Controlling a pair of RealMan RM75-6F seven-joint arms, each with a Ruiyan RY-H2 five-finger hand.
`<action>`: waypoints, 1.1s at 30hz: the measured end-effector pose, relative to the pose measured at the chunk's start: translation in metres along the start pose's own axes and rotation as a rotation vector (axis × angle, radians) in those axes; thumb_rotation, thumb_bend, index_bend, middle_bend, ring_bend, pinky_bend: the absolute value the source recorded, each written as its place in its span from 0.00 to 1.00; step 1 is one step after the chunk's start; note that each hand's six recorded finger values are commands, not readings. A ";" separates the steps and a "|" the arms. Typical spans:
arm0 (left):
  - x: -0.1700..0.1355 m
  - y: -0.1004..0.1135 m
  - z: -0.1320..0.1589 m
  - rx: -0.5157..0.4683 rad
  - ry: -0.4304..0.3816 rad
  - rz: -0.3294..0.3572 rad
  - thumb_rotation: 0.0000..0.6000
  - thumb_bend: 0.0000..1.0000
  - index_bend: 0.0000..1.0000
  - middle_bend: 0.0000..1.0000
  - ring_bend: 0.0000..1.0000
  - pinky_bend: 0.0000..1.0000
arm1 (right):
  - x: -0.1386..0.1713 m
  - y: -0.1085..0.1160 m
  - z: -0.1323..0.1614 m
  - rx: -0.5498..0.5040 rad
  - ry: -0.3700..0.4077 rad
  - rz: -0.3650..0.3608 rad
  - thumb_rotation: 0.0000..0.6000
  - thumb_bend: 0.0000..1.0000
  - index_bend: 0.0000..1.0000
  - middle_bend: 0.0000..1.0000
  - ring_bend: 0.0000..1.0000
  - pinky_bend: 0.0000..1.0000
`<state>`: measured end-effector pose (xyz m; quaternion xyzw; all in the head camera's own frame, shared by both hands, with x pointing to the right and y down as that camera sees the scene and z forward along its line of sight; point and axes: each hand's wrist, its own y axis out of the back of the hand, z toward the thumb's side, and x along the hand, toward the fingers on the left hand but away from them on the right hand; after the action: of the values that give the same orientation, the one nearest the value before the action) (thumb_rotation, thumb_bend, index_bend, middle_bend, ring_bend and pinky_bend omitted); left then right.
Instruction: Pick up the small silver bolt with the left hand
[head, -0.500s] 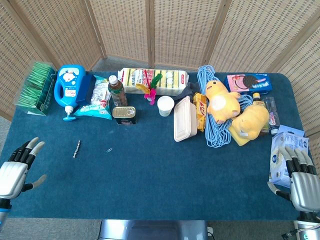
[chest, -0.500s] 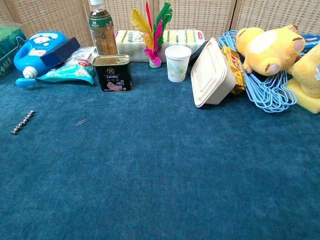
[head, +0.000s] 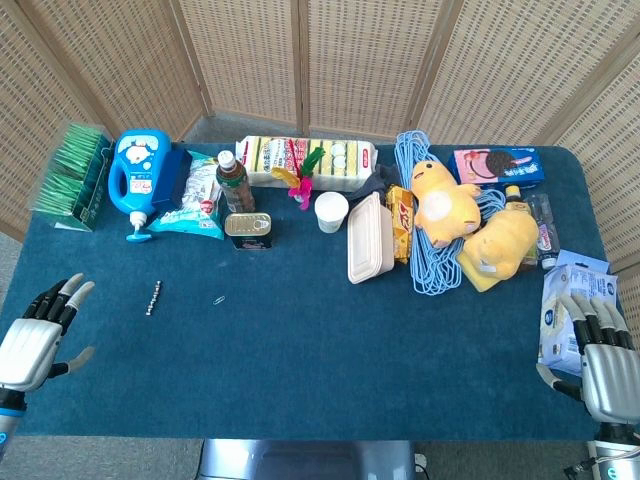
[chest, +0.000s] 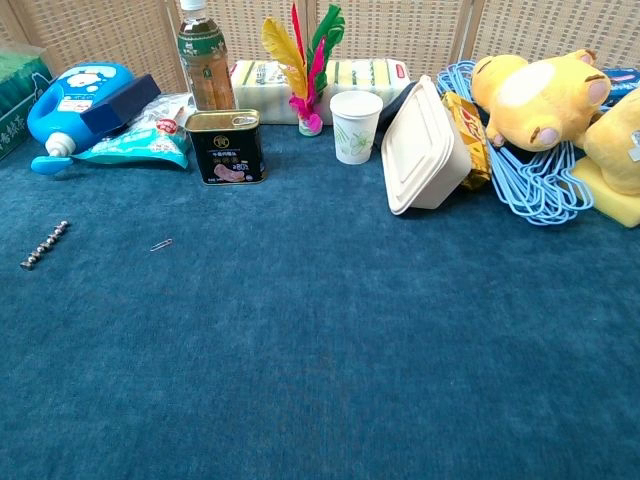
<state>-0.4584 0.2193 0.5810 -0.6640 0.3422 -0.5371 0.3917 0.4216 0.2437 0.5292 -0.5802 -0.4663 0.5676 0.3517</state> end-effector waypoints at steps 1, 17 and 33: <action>0.003 -0.001 -0.003 0.018 -0.007 0.003 1.00 0.38 0.08 0.00 0.00 0.12 | 0.000 0.000 0.000 0.000 0.000 -0.001 1.00 0.00 0.00 0.00 0.00 0.00; 0.055 -0.028 -0.019 0.434 -0.286 -0.027 1.00 0.38 0.31 0.00 0.01 0.12 | -0.001 -0.003 0.000 0.023 -0.009 0.000 1.00 0.00 0.00 0.00 0.00 0.00; 0.081 -0.066 0.014 0.719 -0.487 -0.029 1.00 0.40 0.33 0.07 0.09 0.22 | -0.002 0.000 -0.003 0.003 -0.015 0.003 1.00 0.00 0.00 0.00 0.00 0.00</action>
<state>-0.4275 0.1806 0.6739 -0.5975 0.0218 -0.4552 0.6597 0.4250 0.2422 0.5307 -0.5762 -0.4671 0.5732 0.3482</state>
